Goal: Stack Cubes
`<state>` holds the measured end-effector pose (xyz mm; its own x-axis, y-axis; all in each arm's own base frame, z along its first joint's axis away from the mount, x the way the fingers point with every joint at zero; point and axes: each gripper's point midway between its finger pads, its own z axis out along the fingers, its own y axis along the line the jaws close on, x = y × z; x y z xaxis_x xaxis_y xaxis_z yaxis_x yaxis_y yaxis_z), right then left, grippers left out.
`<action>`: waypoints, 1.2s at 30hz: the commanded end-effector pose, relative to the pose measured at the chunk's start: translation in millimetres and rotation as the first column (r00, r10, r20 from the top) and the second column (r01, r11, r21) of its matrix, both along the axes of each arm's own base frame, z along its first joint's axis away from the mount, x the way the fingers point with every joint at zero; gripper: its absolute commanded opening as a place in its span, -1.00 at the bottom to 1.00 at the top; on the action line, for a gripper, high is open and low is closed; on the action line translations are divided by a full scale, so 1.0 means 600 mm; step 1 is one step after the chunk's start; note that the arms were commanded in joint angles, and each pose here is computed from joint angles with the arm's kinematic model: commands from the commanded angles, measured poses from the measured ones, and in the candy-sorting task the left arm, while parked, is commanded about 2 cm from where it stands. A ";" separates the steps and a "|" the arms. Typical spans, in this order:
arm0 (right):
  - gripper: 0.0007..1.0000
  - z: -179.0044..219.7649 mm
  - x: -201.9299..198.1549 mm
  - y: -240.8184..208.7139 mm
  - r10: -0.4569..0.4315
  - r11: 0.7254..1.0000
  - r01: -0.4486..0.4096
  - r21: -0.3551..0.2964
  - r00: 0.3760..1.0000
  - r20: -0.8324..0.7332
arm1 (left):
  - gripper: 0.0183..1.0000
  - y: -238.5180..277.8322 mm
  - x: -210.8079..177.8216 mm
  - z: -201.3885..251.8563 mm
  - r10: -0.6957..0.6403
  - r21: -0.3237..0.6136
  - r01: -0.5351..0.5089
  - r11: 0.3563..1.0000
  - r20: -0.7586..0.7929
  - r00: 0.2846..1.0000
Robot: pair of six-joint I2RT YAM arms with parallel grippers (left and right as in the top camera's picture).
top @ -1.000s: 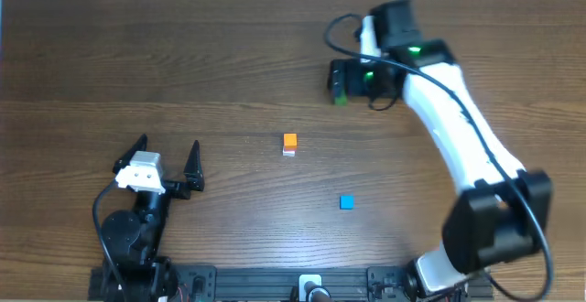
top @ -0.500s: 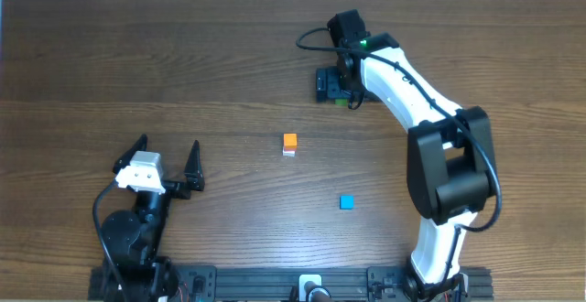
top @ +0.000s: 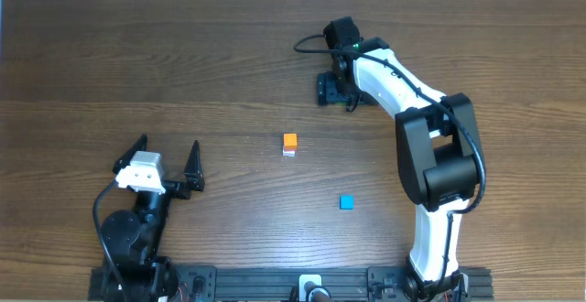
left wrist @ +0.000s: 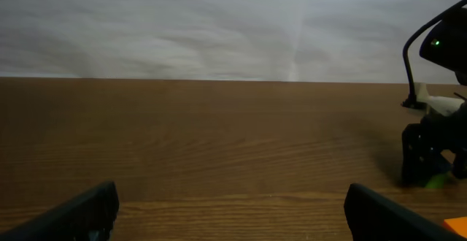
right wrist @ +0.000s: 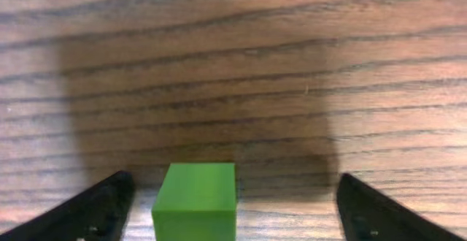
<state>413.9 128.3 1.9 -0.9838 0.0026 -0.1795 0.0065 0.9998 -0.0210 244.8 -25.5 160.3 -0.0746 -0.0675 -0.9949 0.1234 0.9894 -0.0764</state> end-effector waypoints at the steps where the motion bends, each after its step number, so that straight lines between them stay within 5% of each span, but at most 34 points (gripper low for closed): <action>1: 0.40 0.001 0.009 0.012 0.019 1.000 -0.018 -0.017 1.000 0.022 | 1.00 -0.002 0.000 -0.001 -0.009 0.010 0.009 1.000 0.003 1.000; 9: -0.20 0.001 0.003 0.029 0.043 0.999 -0.042 -0.017 0.999 0.022 | 1.00 -0.002 -0.001 -0.001 -0.010 0.010 0.009 1.000 0.003 1.000; 30: -0.80 0.004 0.003 0.029 0.044 0.999 -0.043 -0.020 0.999 0.024 | 1.00 -0.002 0.000 -0.001 -0.009 0.010 0.009 1.000 0.003 1.000; 36: -0.98 0.118 -0.021 0.048 0.048 0.999 -0.050 0.012 0.994 0.101 | 1.00 -0.002 0.000 -0.001 -0.009 0.010 0.009 1.000 0.003 1.000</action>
<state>400.6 142.9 12.0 -0.9855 -0.0376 -0.1654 -0.0320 0.9988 -0.0361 244.8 -25.5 160.3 -0.0746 -0.0675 -0.9949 0.1234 0.9894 -0.0764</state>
